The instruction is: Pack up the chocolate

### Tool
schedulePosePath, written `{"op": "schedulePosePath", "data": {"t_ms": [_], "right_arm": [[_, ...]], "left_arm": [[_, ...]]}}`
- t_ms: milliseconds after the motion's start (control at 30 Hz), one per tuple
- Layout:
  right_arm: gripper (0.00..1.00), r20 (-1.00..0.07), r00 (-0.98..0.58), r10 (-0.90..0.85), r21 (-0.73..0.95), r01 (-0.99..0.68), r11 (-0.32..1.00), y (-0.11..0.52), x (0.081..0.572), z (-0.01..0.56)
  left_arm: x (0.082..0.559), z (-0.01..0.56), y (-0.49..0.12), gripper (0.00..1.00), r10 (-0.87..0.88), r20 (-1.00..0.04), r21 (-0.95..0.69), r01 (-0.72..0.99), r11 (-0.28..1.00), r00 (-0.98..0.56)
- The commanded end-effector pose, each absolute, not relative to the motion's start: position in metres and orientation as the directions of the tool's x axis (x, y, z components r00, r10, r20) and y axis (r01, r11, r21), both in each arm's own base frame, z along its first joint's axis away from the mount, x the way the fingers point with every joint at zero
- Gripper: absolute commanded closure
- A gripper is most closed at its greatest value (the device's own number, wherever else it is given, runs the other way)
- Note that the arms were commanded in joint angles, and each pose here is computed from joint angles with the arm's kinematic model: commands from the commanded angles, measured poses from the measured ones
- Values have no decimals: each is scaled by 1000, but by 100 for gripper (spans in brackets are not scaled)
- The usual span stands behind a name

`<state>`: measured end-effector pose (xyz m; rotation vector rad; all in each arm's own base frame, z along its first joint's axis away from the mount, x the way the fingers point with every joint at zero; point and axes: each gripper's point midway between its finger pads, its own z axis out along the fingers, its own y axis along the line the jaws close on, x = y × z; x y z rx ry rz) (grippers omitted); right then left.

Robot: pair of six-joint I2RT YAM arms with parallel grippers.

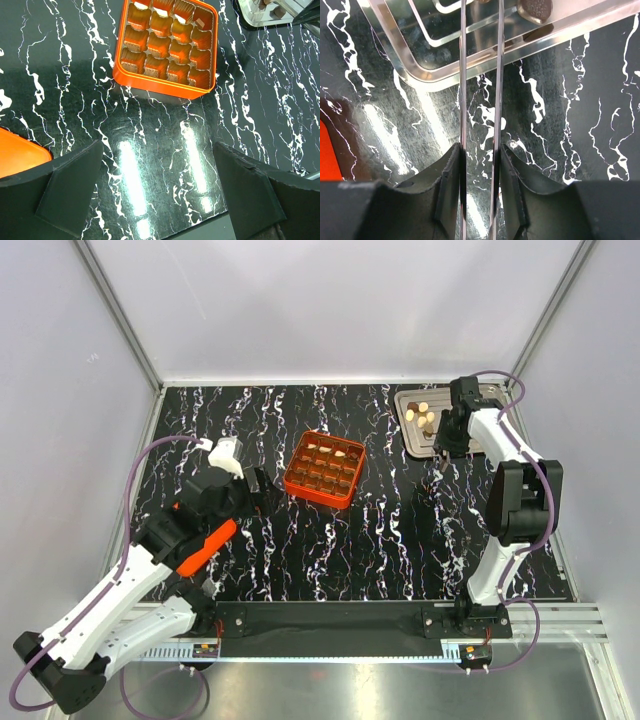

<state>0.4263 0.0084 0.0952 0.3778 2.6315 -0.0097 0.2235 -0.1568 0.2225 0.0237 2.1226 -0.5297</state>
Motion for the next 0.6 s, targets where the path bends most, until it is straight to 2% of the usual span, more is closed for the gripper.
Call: {"op": "schedulePosePath", "data": {"t_ms": [0,133,267,500,567], "right_arm": [[62,-521,-809,271,93,262,961,9,433,134],[63,-559,-777,290,171,234,957,22,427,175],[63,-607,-751,260,255,126,959,60,420,216],[63,-596,-798,89,309,-125,943,172,377,222],[63,-593,-802,73,312,-145,939,186,369,220]], "left_arm": [[231,245,-161,1,-214,-822,-382,233,894,-528],[231,244,-161,1,-216,-822,-384,233,893,-527],[231,241,-162,1,-217,-819,-388,235,891,-531],[231,243,-164,1,-222,-819,-395,239,887,-530],[231,244,-163,1,-223,-820,-395,239,887,-527]]}}
